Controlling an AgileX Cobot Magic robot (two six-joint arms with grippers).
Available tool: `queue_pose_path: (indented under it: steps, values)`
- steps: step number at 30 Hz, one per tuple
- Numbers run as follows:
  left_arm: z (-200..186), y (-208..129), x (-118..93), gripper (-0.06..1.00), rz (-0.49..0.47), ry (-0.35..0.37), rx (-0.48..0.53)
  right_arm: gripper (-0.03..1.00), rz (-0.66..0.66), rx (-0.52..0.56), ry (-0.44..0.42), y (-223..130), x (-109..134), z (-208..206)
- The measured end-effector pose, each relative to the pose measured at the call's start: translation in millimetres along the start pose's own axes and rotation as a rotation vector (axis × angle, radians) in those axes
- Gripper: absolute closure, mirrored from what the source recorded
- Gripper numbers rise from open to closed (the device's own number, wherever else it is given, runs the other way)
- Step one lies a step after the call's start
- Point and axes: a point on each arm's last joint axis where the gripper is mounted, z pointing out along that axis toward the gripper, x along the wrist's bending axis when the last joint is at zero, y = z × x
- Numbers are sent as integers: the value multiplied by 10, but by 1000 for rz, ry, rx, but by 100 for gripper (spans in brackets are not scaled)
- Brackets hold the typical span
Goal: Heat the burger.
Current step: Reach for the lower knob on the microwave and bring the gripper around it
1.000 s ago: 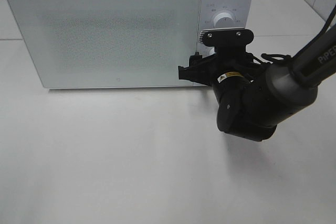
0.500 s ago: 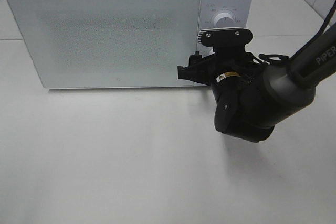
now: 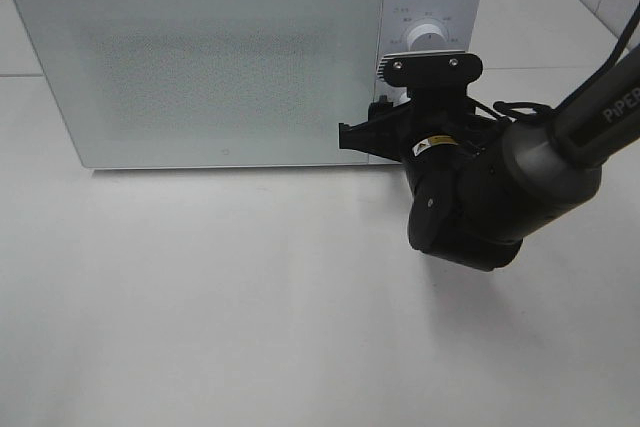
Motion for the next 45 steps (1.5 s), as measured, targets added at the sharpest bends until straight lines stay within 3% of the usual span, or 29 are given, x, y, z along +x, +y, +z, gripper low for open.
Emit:
queue_pose_path:
  steps: [2, 3, 22, 27, 29, 32, 34, 35, 37, 38, 40, 43, 45]
  values:
    - [0, 0, 0, -5, 0, 0, 0, 46, 4, 2, -7, -2, -6, 0]
    - [0, 0, 0, -5, 0, 0, 0, 55, 11, 4, -16, -4, -15, 0]
    - [0, 0, 0, -5, 0, 0, 0, 54, 49, -11, -3, 5, -10, -2]
    - [0, 0, 0, -5, 0, 0, 0, 54, 207, -13, 12, -4, -10, -12]
    - [0, 0, 0, -5, 0, 0, 0, 54, 336, -14, 16, -6, -12, -16]
    - [0, 0, 0, -5, 0, 0, 0, 54, 387, -15, 17, -5, -12, -16]
    - [0, 0, 0, -5, 0, 0, 0, 54, 602, -13, 20, -4, -11, -17]
    - [0, 0, 0, -5, 0, 0, 0, 54, 602, -13, 20, -4, -11, -17]
    - [0, 0, 0, -5, 0, 0, 0, 54, 765, -11, 24, -8, -9, -17]
    - [0, 0, 0, -5, 0, 0, 0, 54, 765, -11, 24, -8, -9, -17]
    - [0, 0, 0, -5, 0, 0, 0, 54, 918, -8, 29, -13, -9, -20]
    - [0, 0, 0, -5, 0, 0, 0, 53, 1005, -5, 36, -17, -8, -20]
    - [0, 0, 0, -5, 0, 0, 0, 53, 1139, 1, 48, -20, -11, -21]
